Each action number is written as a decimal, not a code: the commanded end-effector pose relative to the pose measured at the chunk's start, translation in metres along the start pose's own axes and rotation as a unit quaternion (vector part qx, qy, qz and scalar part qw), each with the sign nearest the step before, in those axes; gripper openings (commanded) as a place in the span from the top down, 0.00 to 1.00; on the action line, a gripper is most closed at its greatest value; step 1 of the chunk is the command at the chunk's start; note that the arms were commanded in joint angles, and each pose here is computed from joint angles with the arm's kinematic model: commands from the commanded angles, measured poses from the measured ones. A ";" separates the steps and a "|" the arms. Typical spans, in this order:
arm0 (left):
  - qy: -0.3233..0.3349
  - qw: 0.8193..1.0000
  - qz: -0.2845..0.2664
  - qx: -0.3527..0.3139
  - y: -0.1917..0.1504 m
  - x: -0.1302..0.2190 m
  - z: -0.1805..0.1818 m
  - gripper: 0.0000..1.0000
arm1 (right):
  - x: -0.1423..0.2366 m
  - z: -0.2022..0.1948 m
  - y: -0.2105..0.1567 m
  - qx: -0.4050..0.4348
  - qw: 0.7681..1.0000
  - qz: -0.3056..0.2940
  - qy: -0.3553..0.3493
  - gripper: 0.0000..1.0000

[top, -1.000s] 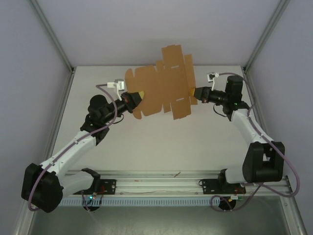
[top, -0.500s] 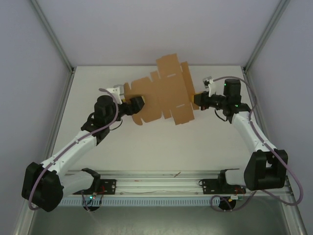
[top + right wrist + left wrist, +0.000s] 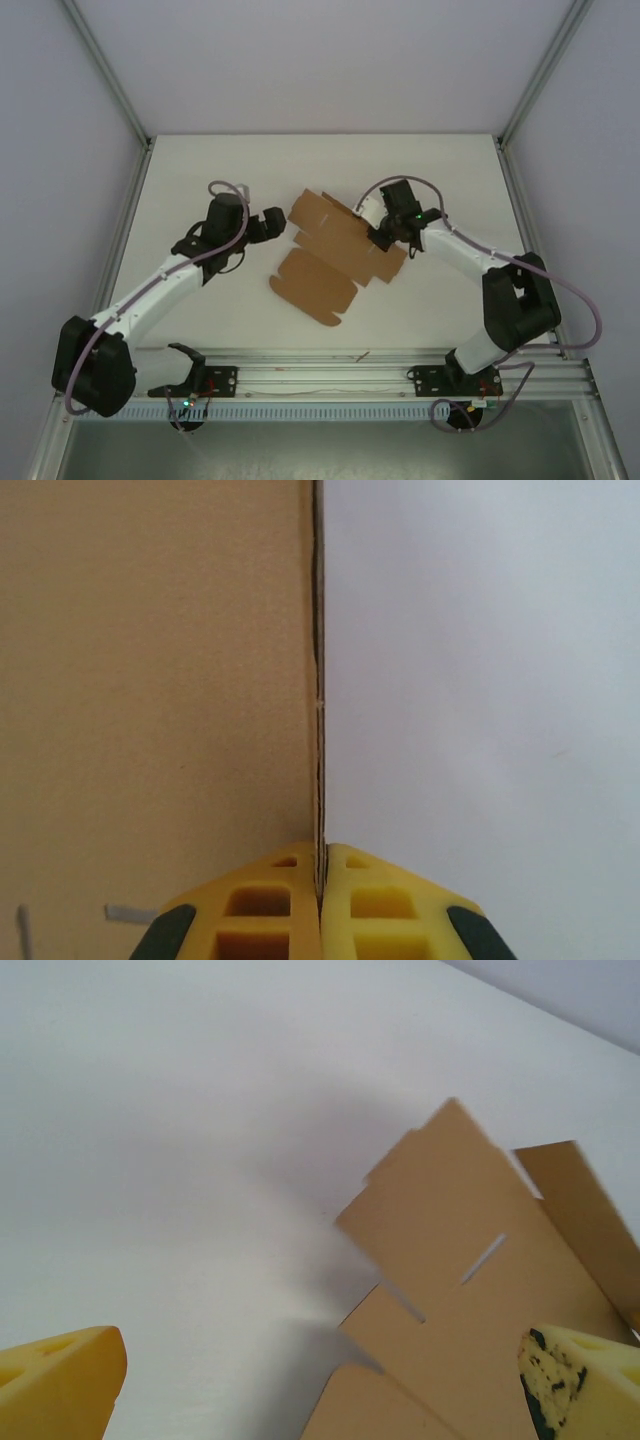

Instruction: Assemble paper box

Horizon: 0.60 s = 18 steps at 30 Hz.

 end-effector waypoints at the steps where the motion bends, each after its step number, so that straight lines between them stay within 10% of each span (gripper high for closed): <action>1: -0.056 0.998 0.002 -0.018 0.025 -0.005 -0.021 0.00 | 0.004 -0.014 0.019 0.113 0.982 -0.048 -0.144 1.00; 18: -0.234 0.965 0.118 -0.010 0.071 -0.067 -0.082 0.00 | 0.007 0.009 0.031 0.245 0.944 -0.126 -0.183 1.00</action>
Point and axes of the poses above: each hand's point on the last joint's axis, 136 mm out from that joint toward the fingers, its own x axis back along the fingers, its own z axis along the line the jaws close on, y = z × x, the point moved 9 cm from there along x, back along the fingers, and after that the axes turned 6 degrees about -x, right-handed, at the moved point
